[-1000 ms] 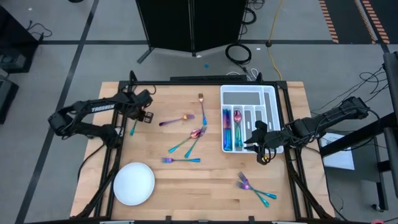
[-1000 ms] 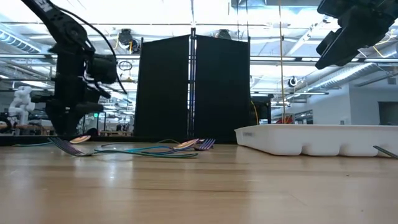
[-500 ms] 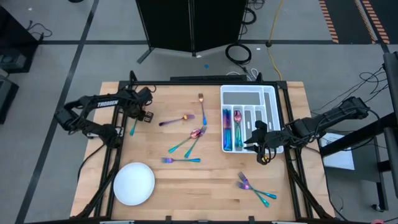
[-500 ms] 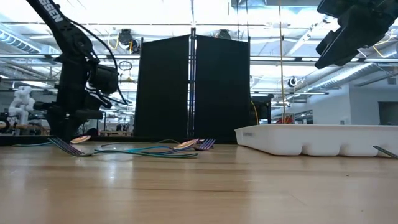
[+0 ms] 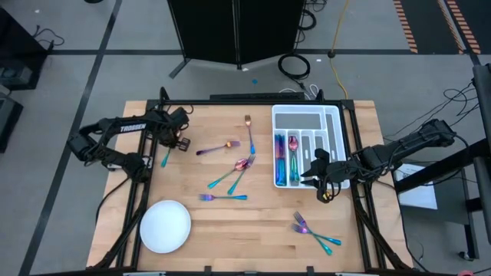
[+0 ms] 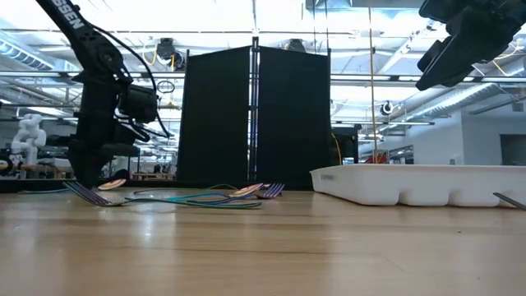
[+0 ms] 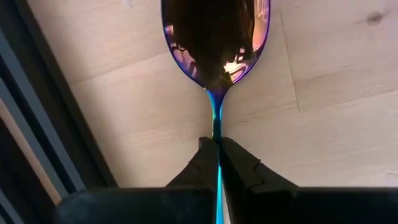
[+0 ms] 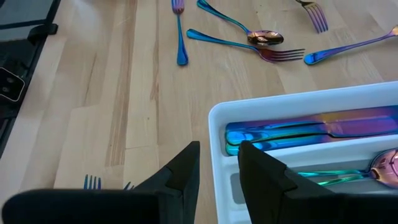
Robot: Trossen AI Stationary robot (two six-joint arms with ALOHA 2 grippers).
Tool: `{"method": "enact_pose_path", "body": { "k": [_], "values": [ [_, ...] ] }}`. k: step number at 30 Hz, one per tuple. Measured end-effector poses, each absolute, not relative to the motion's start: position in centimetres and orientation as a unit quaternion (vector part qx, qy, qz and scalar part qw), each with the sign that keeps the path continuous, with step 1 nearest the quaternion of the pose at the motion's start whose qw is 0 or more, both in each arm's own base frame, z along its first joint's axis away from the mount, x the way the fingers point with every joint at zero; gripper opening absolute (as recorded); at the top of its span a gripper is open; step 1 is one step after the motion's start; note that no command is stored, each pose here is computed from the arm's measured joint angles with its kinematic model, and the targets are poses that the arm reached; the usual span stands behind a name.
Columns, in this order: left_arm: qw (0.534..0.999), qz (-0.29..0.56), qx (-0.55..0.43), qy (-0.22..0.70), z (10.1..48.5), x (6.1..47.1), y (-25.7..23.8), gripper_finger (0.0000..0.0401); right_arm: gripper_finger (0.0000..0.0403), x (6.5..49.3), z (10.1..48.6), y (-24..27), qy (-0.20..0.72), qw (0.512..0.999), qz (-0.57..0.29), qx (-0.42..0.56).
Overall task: Sort silverware
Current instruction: Put the blue spoon into the utensil organizer
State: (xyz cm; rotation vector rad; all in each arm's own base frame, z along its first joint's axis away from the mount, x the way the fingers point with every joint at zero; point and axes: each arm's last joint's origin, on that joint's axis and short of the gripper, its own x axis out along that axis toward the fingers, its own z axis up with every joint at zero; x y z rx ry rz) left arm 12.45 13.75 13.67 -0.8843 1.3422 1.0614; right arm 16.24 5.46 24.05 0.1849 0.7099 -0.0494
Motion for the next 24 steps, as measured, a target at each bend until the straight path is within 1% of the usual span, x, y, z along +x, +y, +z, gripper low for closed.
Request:
{"method": "enact_pose_path", "body": {
  "k": [2, 4, 8, 13, 19, 22, 24],
  "values": [
    [0.573, 0.453, -0.377, 0.569, 14.0, 12.4, 13.7, 0.0004, 0.0095, 16.2, 24.0, 5.5, 0.347, 0.933, -0.024, 0.091],
    [0.585, 0.454, -0.379, 0.555, 14.8, 12.7, 14.0, 0.0002, 0.0095, 16.2, 24.0, 5.5, 0.347, 0.933, -0.024, 0.091],
    [0.601, 0.448, -0.416, 0.515, 16.2, 13.4, 14.4, 0.0001, 0.0095, 16.2, 24.0, 5.5, 0.347, 0.933, -0.024, 0.092],
    [0.634, 0.430, -0.466, 0.442, 17.5, 15.4, 14.5, 0.0001, 0.0095, 16.3, 24.1, 5.5, 0.344, 0.934, -0.023, 0.093],
    [0.723, 0.366, -0.490, 0.320, 18.9, 19.9, 13.4, 0.0000, 0.0095, 16.3, 24.1, 5.5, 0.344, 0.934, -0.023, 0.093],
    [0.768, 0.322, -0.499, 0.238, 20.2, 22.2, 12.6, 0.0000, 0.0095, 16.3, 24.1, 5.5, 0.344, 0.934, -0.023, 0.093],
    [0.790, 0.304, -0.502, 0.179, 21.2, 23.6, 11.9, 0.0000, 0.0095, 16.3, 24.1, 5.5, 0.344, 0.934, -0.023, 0.093]
  ]
}}
